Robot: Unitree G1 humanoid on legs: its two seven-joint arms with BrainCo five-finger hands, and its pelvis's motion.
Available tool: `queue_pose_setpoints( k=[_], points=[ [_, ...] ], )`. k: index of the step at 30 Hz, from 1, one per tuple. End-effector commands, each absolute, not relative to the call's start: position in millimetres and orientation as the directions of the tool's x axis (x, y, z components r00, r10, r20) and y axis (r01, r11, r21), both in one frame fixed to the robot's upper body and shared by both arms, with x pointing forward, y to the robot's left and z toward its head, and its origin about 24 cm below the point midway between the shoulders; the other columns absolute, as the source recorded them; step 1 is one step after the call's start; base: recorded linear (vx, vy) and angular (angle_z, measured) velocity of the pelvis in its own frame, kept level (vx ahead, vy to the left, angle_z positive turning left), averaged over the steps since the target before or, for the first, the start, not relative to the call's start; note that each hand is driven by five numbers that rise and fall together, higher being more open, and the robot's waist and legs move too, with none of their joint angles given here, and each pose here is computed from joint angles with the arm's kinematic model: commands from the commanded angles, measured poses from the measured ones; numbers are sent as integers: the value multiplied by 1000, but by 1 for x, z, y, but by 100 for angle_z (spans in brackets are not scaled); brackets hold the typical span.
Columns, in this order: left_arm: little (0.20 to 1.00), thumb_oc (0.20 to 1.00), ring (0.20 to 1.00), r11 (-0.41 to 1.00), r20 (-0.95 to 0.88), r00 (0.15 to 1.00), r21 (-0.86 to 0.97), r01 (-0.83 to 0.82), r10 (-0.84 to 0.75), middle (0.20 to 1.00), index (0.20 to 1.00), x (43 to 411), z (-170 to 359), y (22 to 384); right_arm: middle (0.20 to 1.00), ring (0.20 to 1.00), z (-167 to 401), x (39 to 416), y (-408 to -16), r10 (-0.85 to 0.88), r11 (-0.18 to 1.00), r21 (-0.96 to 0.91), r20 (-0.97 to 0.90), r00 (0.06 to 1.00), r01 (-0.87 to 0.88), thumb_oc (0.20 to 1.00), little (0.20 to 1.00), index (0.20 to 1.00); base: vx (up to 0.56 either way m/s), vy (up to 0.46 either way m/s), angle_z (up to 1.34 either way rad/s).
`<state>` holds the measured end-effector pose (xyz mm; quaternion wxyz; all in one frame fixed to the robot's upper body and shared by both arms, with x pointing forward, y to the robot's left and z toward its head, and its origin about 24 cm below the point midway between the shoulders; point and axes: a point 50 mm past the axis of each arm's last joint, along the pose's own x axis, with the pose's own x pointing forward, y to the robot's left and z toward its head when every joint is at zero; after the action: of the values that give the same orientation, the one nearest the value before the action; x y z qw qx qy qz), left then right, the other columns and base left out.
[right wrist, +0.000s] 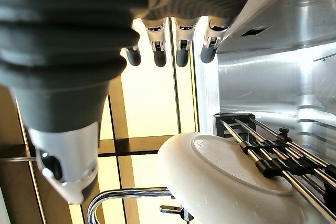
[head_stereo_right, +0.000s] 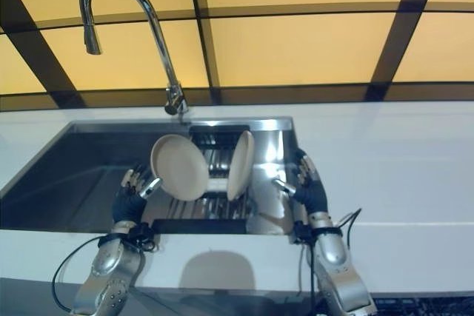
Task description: Pick up plates and place into dishwasher.
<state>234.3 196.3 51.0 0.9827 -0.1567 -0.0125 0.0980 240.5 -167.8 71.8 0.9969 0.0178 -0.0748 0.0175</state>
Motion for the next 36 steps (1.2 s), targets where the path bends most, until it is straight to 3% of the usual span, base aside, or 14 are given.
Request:
queue_pose_setpoints(
  k=[1, 24, 36],
  points=[
    [1000, 1000, 1000, 936, 97, 967, -290, -200, 236, 1000, 1000, 241, 71, 217, 1000, 1000, 65, 230, -176, 13, 1000, 12, 124, 992, -15, 1000, 1000, 1000, 89, 31, -1],
    [1000, 1000, 1000, 911, -38, 956, -296, -288, 290, 1000, 1000, 253, 48, 227, 1000, 1000, 53, 230, -177, 35, 999, -29, 47, 998, -34, 1000, 1000, 1000, 84, 32, -7],
    [1000, 1000, 1000, 868, -135, 909, -272, -416, 394, 1000, 1000, 253, 31, 240, 1000, 1000, 50, 230, -181, 57, 996, -68, 10, 998, -56, 1000, 1000, 1000, 60, 31, -2]
  ],
)
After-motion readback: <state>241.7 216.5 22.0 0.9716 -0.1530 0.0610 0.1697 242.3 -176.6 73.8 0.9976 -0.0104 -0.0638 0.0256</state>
